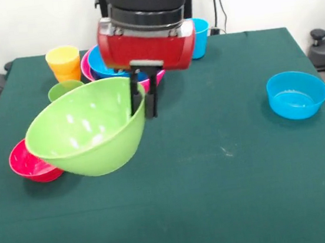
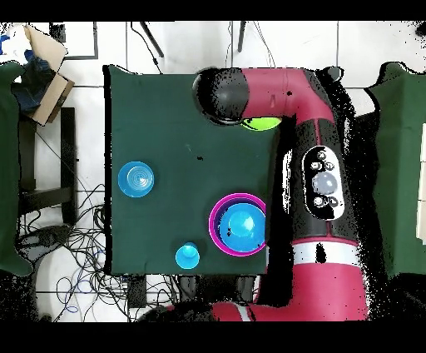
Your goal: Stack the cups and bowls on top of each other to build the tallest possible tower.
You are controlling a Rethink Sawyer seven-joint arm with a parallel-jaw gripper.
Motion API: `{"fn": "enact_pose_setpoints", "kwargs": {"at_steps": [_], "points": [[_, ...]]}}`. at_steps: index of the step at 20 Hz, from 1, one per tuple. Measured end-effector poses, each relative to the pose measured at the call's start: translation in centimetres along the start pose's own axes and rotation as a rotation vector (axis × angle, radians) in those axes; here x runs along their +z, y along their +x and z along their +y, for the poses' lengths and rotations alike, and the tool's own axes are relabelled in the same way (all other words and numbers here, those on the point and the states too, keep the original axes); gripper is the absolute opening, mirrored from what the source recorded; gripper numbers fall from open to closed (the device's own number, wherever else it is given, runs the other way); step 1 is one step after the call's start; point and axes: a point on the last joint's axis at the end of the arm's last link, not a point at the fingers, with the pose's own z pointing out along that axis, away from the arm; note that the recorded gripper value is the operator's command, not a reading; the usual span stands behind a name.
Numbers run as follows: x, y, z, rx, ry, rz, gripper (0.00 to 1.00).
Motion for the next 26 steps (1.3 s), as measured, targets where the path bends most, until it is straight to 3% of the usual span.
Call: {"fn": "enact_pose_setpoints", "kwargs": {"at_steps": [5,6,10,14,15,17,21,22,25,26], "points": [[-0.2,2.8,1.1,-0.029,-0.019,-0.051,0.0],[-0.1,4.3,1.4,-0.038,-0.029,-0.073,0.0],[0.0,7.3,1.2,-0.044,-0.044,-0.089,0.0],[-0.4,10.2,0.7,-0.045,-0.049,-0.075,0.0],[-1.0,12.0,0.3,-0.044,-0.049,-0.063,0.0],[-1.4,13.1,0.0,-0.043,-0.048,-0.054,0.0],[-3.1,16.6,-1.0,-0.038,-0.039,-0.022,0.0],[-4.1,18.2,-1.6,-0.034,-0.033,-0.007,0.0],[-5.0,19.8,-2.2,-0.029,-0.026,0.005,0.0],[-5.9,21.2,-2.6,-0.025,-0.02,0.012,0.0]]}}
